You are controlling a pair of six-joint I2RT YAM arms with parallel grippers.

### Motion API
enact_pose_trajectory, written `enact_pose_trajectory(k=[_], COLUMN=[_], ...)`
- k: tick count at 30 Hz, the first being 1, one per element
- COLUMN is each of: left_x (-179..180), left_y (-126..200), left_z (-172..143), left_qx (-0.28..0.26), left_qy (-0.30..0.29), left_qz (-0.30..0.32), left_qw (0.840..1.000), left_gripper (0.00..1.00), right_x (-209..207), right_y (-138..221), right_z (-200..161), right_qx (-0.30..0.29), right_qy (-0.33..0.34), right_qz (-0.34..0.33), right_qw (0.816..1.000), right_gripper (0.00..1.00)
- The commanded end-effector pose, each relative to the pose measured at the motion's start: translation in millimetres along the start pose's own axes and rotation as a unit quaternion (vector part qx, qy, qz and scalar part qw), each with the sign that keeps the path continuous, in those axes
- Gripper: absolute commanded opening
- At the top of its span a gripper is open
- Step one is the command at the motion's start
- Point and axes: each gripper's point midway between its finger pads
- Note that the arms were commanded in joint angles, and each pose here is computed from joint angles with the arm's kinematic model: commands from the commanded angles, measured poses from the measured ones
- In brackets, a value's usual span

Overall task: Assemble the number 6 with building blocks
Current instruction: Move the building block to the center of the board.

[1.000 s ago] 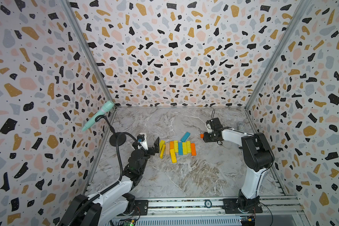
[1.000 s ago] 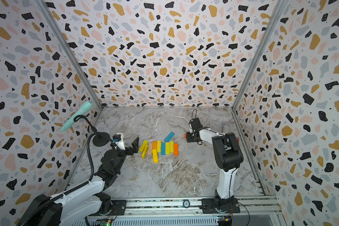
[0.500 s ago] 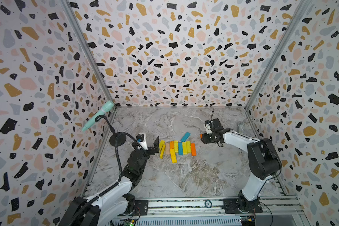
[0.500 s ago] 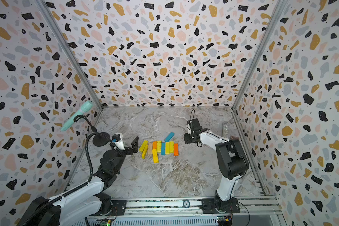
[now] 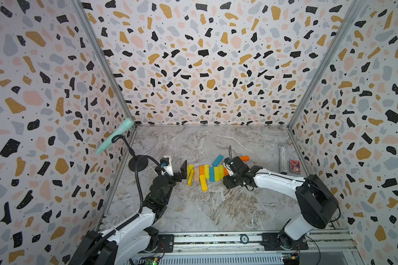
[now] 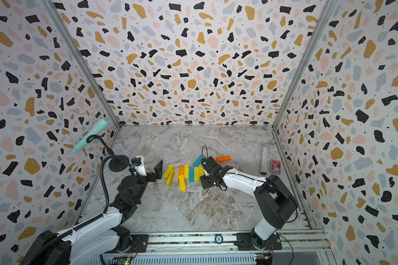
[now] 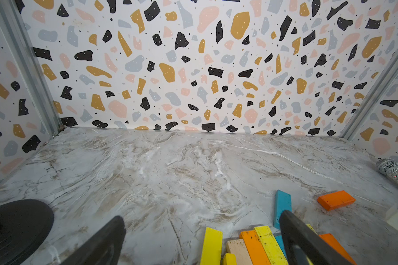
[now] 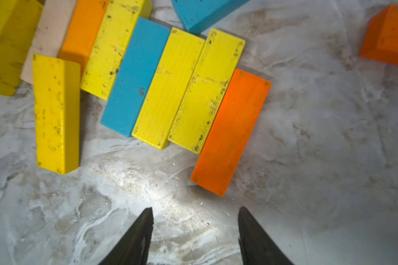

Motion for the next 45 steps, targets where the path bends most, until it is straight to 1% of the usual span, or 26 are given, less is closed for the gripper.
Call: enact_pose_trajectory(k=[1,10,15,21,24,26,27,29,35,39,45], left_x=[-8.2,-8.5,-8.3,-7.0,-7.1,-7.2,-7.1,-7.5,-7.3,-6.6,-8.0], left_y=[0.7,1.3,2.3,2.8,2.6,2.6,2.8,3.2,4.1,4.0,2.9], left_z=[16.8,17.6,19.6,19.5,19.8,19.7,20.3,20.9,21.7,21.2,19.4], left_qx=[-0.027,-0.028,-0.031,-0.031,-0.031,-0.030,-0.031,-0.032,-0.034,-0.033,-0.030], left_qy=[0.008,0.007,0.008,0.006,0.006,0.005,0.006,0.006,0.006,0.006,0.007], left_qz=[-0.016,-0.016,-0.016,-0.013,-0.013,-0.013,-0.013,-0.014,-0.013,-0.012,-0.015], left_qw=[0.999,0.999,0.999,0.999,0.999,0.999,0.999,0.999,0.999,0.999,0.999], left_gripper=[0.99,0.99,1.00,0.99,1.00,0.99,0.99,1.00,0.99,1.00,0.99], right_x=[-2.4,-10.6,-17.4,-28.8,-30.4,-32.6,-34.4,-39.1,-56.3,-67.0,-86.9], right_y=[-7.4,-32.6,-38.2,-38.8,-38.4,-38.6,-38.4,-37.2,-29.9,-27.7,-31.9], right_z=[-0.4,-5.2,-0.4,6.7,9.7,10.9,11.8,16.6,37.2,55.6,75.1], right_qx=[0.003,0.027,0.017,0.008,0.003,-0.001,-0.003,-0.008,-0.030,-0.047,-0.064], right_qy=[-0.013,-0.018,-0.035,-0.049,-0.051,-0.053,-0.057,-0.064,-0.074,-0.080,-0.100], right_qz=[-0.014,-0.036,-0.031,-0.028,-0.025,-0.021,-0.020,-0.016,-0.035,-0.042,-0.051], right_qw=[1.000,0.999,0.999,0.998,0.998,0.998,0.998,0.998,0.996,0.995,0.992], right_gripper=[0.61,0.60,0.57,0.50,0.45,0.39,0.38,0.35,0.26,0.24,0.24])
Point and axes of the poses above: each gripper's point midway between its finger pads, its own y axis back along the fingers, its own x axis along the line the jaws close on, z = x × y, and after that the axes turned 7 degrees about y, right-handed
